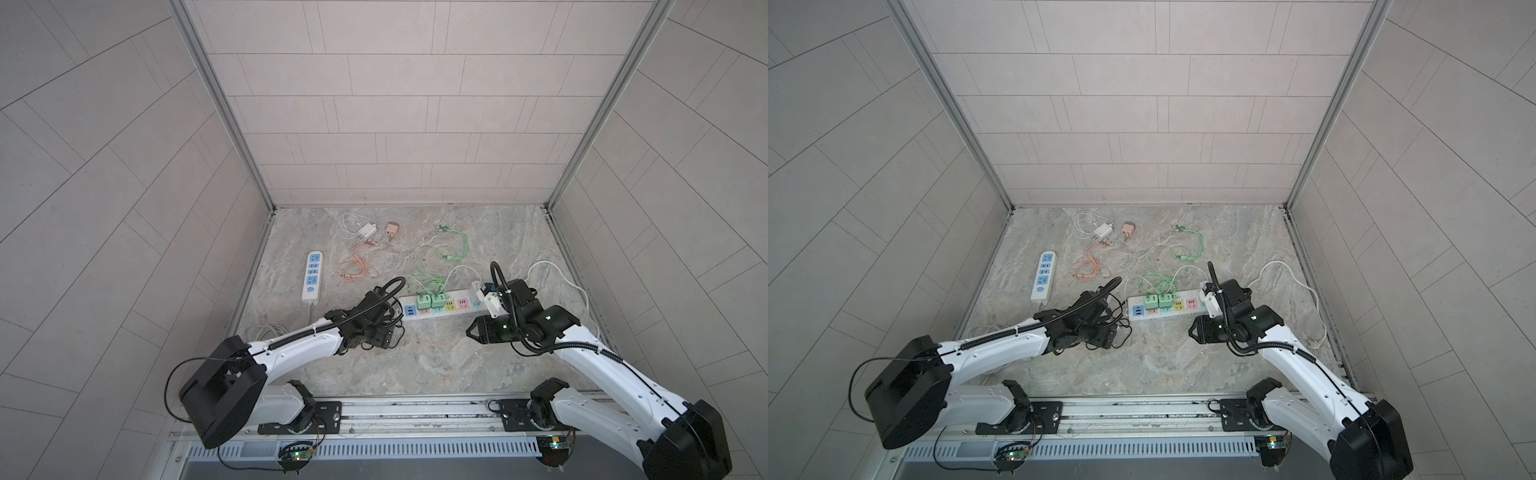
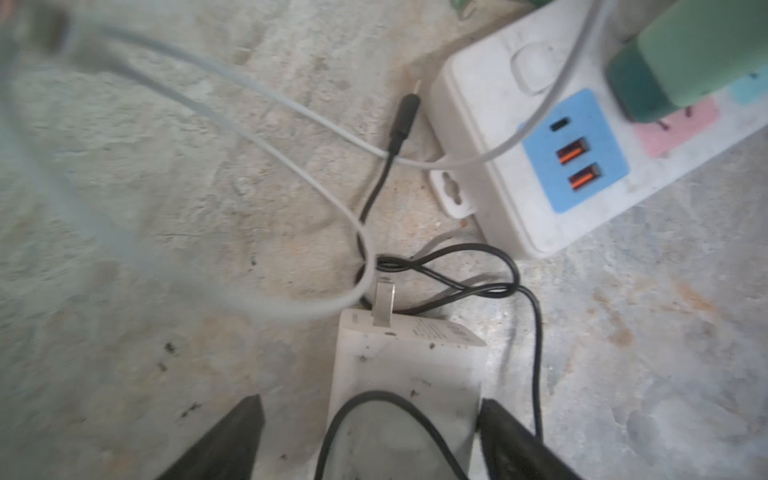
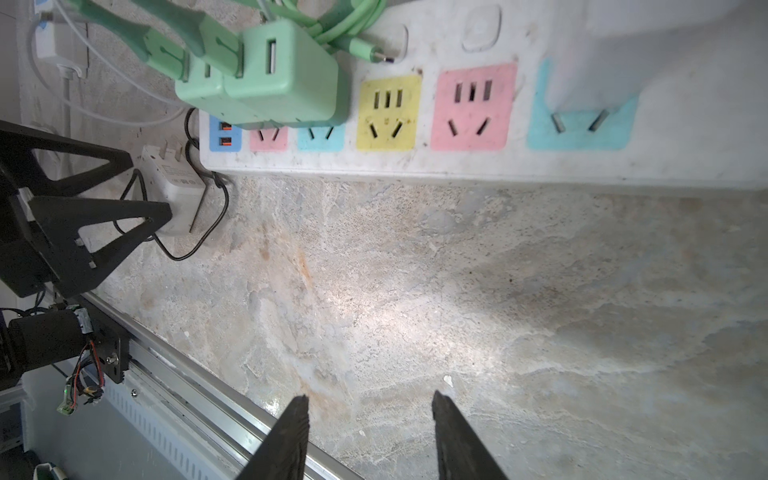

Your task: Insert the plug

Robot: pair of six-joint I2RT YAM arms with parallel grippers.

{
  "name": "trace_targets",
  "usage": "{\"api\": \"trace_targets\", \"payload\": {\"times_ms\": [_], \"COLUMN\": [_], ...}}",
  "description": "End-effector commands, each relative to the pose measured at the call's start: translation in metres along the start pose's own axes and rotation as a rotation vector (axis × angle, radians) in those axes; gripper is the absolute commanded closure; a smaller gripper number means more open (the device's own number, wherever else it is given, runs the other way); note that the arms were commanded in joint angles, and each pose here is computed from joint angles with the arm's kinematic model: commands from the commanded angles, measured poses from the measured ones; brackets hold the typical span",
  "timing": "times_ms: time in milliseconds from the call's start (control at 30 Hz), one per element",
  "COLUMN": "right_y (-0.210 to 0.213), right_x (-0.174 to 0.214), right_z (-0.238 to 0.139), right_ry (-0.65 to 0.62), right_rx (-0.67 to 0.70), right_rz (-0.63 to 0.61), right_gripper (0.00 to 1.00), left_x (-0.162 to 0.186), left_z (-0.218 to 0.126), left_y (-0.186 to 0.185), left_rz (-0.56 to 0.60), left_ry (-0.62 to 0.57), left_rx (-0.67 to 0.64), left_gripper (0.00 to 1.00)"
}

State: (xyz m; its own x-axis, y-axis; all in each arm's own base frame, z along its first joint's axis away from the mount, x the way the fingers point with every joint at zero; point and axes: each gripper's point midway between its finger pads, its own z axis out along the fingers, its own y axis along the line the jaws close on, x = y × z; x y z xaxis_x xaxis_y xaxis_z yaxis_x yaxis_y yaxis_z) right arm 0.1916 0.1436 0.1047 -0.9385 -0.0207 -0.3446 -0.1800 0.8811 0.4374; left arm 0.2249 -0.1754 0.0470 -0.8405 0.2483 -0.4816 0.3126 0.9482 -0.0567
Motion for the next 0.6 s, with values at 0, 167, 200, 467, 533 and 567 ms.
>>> {"api": "trace_targets", "payload": {"times_ms": [0,167,200,467,533,567], "right_y": [0.000,0.002,0.004,0.010,0.011,0.013], "right_x": [-0.003,-0.004,-0.004,-0.003,-0.003,-0.004], "right_z": [-0.004,-0.003,-0.003,-0.003,-0.004,-0.004], "right_ry": [-0.030,-0.031,-0.032,-0.030,-0.033,-0.035], "right_rx": [0.002,-0.011,-0.019,-0.056,-0.065,-0.071], "right_rz": [-0.008,-0.013,-0.015,-0.023,-0.027,-0.028], "right_gripper": [0.51,0.51,0.51,0.51,0.51,0.51], "left_x": [-0.017,-0.023,-0.022,0.010,0.012,0.014], "left_z": [-0.026,-0.051,-0.055,-0.051,-0.049,-0.047], "left_y": [0.021,0.020,0.020,-0.004,-0.015,-0.020], "left_rz": [-0.085,-0.167,-0.189,-0.332,-0.397,-0.438], "left_ry": [-0.073,-0.146,-0.154,-0.088,-0.104,-0.121], "left_rx": [-0.109,-0.050,-0.040,0.084,0.141,0.174], "left_gripper": [0.00,0.00,0.00,0.00,0.00,0.00]}}
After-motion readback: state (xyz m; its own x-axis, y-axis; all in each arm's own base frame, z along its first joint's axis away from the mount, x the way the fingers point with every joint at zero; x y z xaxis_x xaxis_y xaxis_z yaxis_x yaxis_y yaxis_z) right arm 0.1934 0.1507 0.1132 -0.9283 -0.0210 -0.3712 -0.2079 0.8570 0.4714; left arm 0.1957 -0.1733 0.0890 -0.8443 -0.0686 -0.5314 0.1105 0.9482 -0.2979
